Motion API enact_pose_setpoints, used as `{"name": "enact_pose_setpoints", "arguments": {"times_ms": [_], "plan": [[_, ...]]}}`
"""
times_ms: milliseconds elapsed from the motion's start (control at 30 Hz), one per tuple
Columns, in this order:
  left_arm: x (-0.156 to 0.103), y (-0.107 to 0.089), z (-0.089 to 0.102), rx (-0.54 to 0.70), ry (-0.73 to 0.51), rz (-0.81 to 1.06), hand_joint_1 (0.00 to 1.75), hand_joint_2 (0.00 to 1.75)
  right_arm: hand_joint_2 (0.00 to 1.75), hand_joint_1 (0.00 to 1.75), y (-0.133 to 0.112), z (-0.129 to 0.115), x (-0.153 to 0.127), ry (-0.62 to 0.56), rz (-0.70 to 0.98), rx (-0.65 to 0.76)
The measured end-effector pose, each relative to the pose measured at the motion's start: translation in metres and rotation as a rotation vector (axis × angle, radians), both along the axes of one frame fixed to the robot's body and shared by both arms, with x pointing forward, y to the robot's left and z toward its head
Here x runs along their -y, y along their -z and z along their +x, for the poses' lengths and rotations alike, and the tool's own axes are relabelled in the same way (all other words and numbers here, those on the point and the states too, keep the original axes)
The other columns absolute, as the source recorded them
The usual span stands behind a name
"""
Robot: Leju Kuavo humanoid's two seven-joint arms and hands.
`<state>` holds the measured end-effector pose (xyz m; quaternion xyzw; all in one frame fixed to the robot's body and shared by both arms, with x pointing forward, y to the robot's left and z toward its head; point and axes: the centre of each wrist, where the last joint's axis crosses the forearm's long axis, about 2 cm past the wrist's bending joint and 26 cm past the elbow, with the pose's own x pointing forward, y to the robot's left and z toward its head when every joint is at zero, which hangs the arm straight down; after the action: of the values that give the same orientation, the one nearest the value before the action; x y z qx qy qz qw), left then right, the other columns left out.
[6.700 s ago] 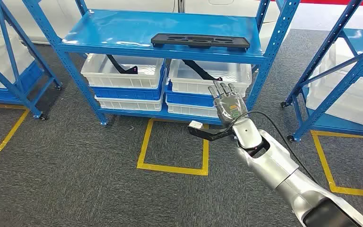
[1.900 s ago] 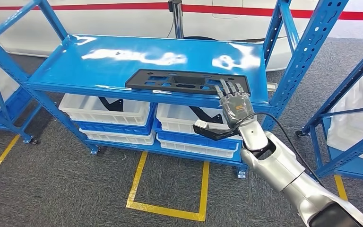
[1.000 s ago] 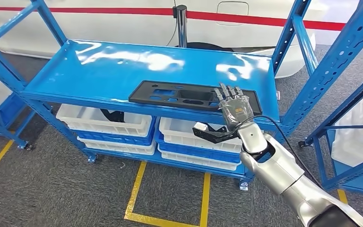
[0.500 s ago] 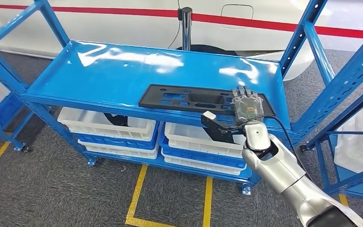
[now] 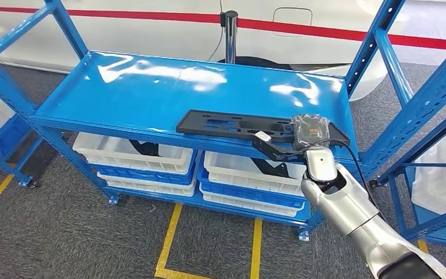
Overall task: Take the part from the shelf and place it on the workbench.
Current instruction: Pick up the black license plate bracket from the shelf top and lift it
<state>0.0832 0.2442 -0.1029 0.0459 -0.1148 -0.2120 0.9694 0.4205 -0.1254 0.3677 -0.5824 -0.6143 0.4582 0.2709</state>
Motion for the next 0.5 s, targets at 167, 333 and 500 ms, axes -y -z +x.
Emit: {"name": "enact_pose_setpoints", "arguments": {"times_ms": [167, 333, 500], "plan": [[0.0000, 0.0000, 0.0001, 0.007, 0.000, -0.004, 0.00, 0.00, 1.75, 1.75, -0.0008, 0.0001, 0.0000, -0.003, 0.005, -0.006], [0.0000, -0.0001, 0.0005, 0.013, 0.002, -0.005, 0.00, 0.00, 1.75, 1.75, -0.0025, 0.0009, 0.0015, -0.002, 0.008, -0.007], [-0.0001, -0.0002, 0.0010, 0.022, 0.006, -0.003, 0.00, 0.00, 1.75, 1.75, -0.0032, 0.0019, 0.0040, 0.002, 0.010, -0.009]]}}
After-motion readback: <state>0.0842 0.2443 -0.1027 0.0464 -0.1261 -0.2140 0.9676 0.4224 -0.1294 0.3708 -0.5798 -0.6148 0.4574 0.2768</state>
